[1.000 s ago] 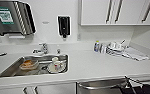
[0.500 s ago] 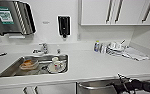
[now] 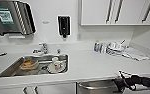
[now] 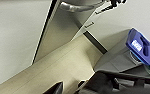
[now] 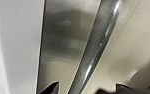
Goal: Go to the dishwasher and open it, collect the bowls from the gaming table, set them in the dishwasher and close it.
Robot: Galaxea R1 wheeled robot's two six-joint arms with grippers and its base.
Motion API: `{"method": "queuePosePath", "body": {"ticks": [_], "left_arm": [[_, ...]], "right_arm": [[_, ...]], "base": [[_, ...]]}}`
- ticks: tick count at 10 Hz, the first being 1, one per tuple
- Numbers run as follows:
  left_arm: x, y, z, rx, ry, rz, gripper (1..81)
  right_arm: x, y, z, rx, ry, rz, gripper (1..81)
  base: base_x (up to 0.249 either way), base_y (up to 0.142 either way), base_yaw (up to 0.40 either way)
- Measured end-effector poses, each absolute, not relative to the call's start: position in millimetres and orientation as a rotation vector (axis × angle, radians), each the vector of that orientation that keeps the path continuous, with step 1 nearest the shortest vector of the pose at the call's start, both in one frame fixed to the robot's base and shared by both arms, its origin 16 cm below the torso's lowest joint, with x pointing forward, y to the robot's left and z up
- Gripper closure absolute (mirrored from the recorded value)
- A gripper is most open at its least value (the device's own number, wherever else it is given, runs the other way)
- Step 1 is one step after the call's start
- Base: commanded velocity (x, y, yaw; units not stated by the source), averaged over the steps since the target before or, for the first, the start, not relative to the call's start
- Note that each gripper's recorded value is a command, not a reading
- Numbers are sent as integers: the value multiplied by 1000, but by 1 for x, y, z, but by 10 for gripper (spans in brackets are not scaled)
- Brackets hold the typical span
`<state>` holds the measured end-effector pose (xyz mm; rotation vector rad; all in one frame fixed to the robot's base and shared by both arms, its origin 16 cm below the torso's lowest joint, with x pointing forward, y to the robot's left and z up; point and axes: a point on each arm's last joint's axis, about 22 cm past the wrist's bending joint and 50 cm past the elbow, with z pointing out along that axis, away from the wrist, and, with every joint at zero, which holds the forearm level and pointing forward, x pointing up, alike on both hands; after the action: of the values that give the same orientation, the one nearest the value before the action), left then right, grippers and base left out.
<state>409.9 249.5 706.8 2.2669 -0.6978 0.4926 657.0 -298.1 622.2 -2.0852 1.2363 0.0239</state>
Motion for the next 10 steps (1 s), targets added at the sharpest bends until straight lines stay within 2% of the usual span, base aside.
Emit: {"method": "queuePosePath", "body": {"ticks": [2,10], "left_arm": [[410,251,707,2270,-697,493,10],[410,251,707,2271,-697,494,10]], "right_arm": [[654,-306,612,-2123,1304,20,10],[653,-296,569,-2140,1378,-28,10]], "base": [[0,0,0],[0,0,0]]}}
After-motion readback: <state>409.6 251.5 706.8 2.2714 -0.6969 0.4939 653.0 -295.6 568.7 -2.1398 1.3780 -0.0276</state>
